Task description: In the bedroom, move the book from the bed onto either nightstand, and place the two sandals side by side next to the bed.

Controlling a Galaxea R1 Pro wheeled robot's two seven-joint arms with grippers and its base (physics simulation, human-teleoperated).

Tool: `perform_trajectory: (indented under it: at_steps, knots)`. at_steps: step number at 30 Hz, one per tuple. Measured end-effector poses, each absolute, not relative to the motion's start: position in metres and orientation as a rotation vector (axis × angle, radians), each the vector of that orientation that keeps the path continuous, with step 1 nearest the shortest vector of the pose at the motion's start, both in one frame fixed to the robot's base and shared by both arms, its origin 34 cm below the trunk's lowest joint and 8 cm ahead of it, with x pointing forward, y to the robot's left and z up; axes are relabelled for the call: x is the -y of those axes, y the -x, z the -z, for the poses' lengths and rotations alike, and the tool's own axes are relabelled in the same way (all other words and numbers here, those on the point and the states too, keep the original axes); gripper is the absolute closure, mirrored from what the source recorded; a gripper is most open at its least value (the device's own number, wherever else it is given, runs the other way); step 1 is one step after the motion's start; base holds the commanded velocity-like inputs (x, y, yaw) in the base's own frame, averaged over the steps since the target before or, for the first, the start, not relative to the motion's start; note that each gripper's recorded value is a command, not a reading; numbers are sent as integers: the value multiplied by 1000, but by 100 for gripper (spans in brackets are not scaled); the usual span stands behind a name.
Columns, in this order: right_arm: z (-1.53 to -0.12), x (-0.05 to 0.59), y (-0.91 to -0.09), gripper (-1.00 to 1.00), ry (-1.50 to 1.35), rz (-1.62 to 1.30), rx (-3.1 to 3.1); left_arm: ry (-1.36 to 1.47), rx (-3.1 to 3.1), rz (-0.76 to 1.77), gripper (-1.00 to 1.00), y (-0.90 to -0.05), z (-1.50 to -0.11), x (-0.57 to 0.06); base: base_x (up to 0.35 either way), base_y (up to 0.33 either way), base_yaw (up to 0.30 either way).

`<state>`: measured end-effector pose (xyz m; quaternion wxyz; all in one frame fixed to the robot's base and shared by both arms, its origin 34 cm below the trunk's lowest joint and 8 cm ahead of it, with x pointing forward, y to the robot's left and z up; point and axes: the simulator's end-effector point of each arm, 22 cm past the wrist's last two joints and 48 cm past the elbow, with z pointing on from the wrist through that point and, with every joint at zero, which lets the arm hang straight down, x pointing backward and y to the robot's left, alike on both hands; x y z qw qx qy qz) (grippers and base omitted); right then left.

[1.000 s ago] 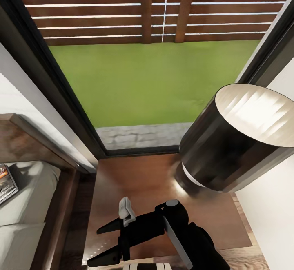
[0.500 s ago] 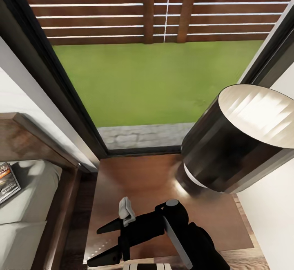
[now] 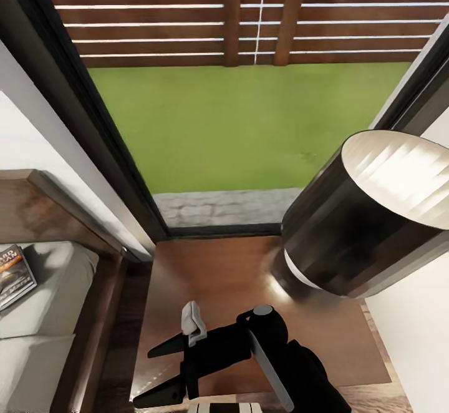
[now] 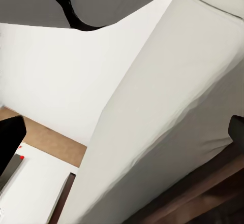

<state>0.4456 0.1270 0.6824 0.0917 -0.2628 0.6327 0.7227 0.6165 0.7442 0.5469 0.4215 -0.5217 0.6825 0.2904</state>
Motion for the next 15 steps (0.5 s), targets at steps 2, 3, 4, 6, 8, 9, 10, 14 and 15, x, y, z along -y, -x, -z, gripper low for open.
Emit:
perform_trajectory:
  at_steps: [2, 3, 4, 6, 8, 9, 10, 14, 15]
  knots:
    - [-682, -127, -446, -100, 780, -2147, -1880, 1308, -1711, -728, -100, -616, -546, -744, 0, 0, 53]
    - [-682, -127, -446, -100, 780, -2147, -1880, 1310, -1713, -728, -100, -616, -545, -744, 0, 0, 27]
    - [-682, -127, -446, -100, 780, -2147, -1880, 1310, -1714, -727, -100, -615, -545, -744, 0, 0, 17]
    - [-682, -127, -446, -100, 780, -2147, -1880, 1315, -1722, -729, -100, -613, -541, -743, 0, 0, 8]
    - [-682, -127, -446, -100, 779, -2148, -1880, 1320, -1728, -732, -100, -611, -539, -743, 0, 0, 4]
    - [-682, -127, -446, -100, 779, -2148, -1880, 1322, -1730, -733, -100, -610, -538, -743, 0, 0, 2]
    - [-682, -127, -446, -100, 780, -2147, -1880, 1327, -1736, -734, -100, -608, -535, -742, 0, 0, 0]
    - [-682, -127, -446, -100, 779, -2148, -1880, 1319, -1769, -705, -100, -606, -522, -737, 0, 0, 0]
    - [-682, -127, -446, -100, 780, -2148, -1879, 1314, -1774, -694, -100, -608, -521, -736, 0, 0, 0]
